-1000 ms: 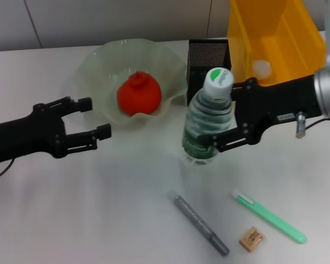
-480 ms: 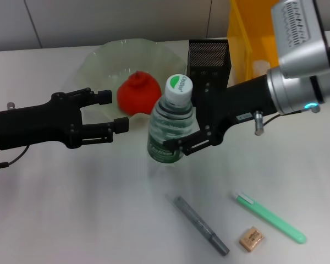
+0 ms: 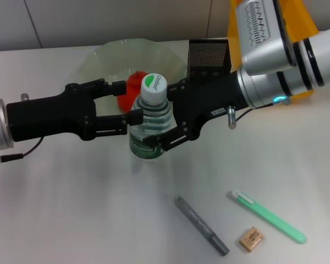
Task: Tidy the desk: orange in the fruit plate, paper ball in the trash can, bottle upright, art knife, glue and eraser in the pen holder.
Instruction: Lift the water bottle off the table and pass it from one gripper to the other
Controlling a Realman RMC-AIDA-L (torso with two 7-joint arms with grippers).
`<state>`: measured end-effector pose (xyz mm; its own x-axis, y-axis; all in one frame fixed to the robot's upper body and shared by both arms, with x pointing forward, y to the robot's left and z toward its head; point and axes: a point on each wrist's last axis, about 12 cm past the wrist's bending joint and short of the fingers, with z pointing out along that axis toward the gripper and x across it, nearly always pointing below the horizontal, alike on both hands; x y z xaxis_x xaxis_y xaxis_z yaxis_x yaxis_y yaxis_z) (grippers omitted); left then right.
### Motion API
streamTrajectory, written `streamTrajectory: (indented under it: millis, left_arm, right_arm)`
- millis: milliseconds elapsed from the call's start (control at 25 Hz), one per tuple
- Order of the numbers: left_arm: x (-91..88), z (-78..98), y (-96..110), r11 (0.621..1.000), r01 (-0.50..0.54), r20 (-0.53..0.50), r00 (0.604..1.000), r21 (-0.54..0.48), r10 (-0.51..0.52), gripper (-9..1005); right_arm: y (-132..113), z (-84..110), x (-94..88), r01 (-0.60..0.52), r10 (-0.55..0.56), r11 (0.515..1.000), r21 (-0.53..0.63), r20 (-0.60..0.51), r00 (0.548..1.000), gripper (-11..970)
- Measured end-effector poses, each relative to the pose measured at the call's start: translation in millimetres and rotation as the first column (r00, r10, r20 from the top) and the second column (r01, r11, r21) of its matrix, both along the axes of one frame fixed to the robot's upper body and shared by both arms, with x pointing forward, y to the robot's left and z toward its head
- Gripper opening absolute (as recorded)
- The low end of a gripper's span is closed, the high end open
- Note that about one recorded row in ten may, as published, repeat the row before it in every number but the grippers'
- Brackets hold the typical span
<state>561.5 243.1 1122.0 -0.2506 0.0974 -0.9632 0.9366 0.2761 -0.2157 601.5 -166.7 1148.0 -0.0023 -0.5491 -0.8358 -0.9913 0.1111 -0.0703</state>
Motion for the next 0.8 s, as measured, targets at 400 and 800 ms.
streamTrajectory:
  millis: [400, 800]
  left_arm:
    - [4.9, 3.4, -8.0, 1.0, 0.0, 0.002, 1.0, -0.016, 0.0, 854]
    - [3.5, -3.8, -13.4, 1.0, -0.003, 0.041, 0.999, -0.011, 0.003, 855]
  right_arm:
    - [10.6, -2.7, 6.7, -0.016, 0.016, 1.0, -0.01, 0.012, 1.0, 791]
    - [17.7, -0.1, 8.1, -0.033, 0.034, 0.999, -0.009, 0.016, 0.999, 791]
